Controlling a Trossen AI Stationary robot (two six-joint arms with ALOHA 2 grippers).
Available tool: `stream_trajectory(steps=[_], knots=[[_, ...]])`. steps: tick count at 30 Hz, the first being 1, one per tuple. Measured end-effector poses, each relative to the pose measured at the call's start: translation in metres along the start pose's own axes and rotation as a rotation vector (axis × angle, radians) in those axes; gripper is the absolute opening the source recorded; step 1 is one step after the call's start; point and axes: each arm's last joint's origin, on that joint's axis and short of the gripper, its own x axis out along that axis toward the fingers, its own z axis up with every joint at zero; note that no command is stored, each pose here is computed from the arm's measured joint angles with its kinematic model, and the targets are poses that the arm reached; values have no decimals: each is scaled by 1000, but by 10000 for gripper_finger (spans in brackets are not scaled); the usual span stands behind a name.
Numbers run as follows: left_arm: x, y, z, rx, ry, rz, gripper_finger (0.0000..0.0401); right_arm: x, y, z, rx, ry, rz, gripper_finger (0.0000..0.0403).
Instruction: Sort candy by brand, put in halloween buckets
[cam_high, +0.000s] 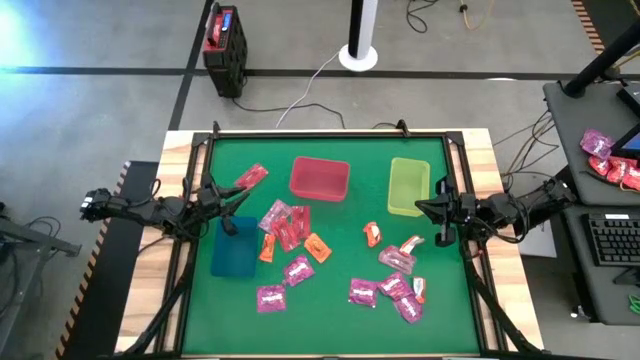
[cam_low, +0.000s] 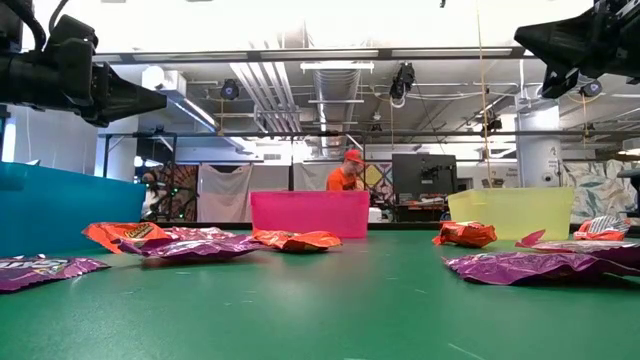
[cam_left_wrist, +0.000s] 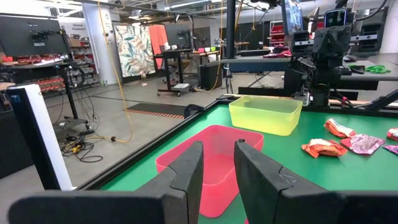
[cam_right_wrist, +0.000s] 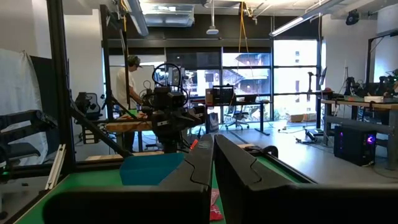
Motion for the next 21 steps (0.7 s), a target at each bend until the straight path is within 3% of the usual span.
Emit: stream_trajectory(steps=[9, 12, 18, 21], knots=[[0, 0, 0, -1, -2, 0, 75, 0, 0, 0, 1, 0, 0, 9], [0, 0, 1, -20, -7, -1, 75, 0, 0, 0, 57, 0, 1, 9], [0, 1, 1, -388, -11, 38, 75, 0, 0, 0, 167, -3, 1, 9], [0, 2, 1, -469, -17, 44, 75, 0, 0, 2, 166, -17, 0, 9]])
